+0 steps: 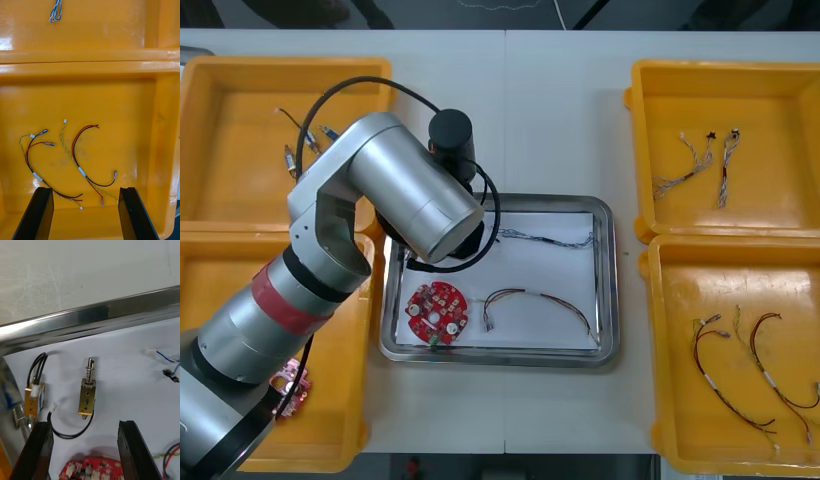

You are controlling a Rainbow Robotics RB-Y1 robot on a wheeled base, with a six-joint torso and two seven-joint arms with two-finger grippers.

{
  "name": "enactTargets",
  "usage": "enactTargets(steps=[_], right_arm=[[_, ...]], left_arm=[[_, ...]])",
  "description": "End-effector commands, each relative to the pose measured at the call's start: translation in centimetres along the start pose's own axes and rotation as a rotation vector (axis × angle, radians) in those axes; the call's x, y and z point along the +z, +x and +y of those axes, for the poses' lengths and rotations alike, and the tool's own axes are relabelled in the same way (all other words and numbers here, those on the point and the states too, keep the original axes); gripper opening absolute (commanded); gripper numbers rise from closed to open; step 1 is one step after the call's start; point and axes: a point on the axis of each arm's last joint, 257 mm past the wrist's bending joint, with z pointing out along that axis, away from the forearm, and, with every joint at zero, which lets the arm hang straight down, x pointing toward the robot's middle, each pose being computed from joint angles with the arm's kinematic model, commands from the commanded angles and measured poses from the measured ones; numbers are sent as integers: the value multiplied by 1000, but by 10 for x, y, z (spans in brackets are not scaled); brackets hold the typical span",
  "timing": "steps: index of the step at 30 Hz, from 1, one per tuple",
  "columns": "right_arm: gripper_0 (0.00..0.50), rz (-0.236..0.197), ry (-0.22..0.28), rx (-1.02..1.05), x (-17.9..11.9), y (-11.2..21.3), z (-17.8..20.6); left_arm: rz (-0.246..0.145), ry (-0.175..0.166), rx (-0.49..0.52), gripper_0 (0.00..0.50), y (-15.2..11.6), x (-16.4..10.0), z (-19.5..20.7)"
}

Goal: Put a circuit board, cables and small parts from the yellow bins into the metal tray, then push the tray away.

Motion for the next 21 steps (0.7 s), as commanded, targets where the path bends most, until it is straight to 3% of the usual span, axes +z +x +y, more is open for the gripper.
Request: enactTargets(steps=[1, 3, 5, 9, 12, 21], right_arm=[[500, -26, 20, -4, -12, -2, -3], [500, -29, 15, -19, -13, -2, 1], [500, -15, 2, -50, -12, 0, 9], [500, 1, -12, -119, -11, 3, 23], [500, 0, -30, -181, -12, 2, 39], [500, -23, -133, -377, -16, -11, 104]], left_arm=[[-31, 64, -50, 500, -12, -46, 9], [-32, 69, -59, 500, -12, -58, 18], [-78, 100, -75, 500, -22, -74, 26], [-145, 122, -42, 500, -27, -95, 51], [-169, 121, -37, 500, -21, -104, 74], [-225, 44, -3, 500, -5, -131, 153]])
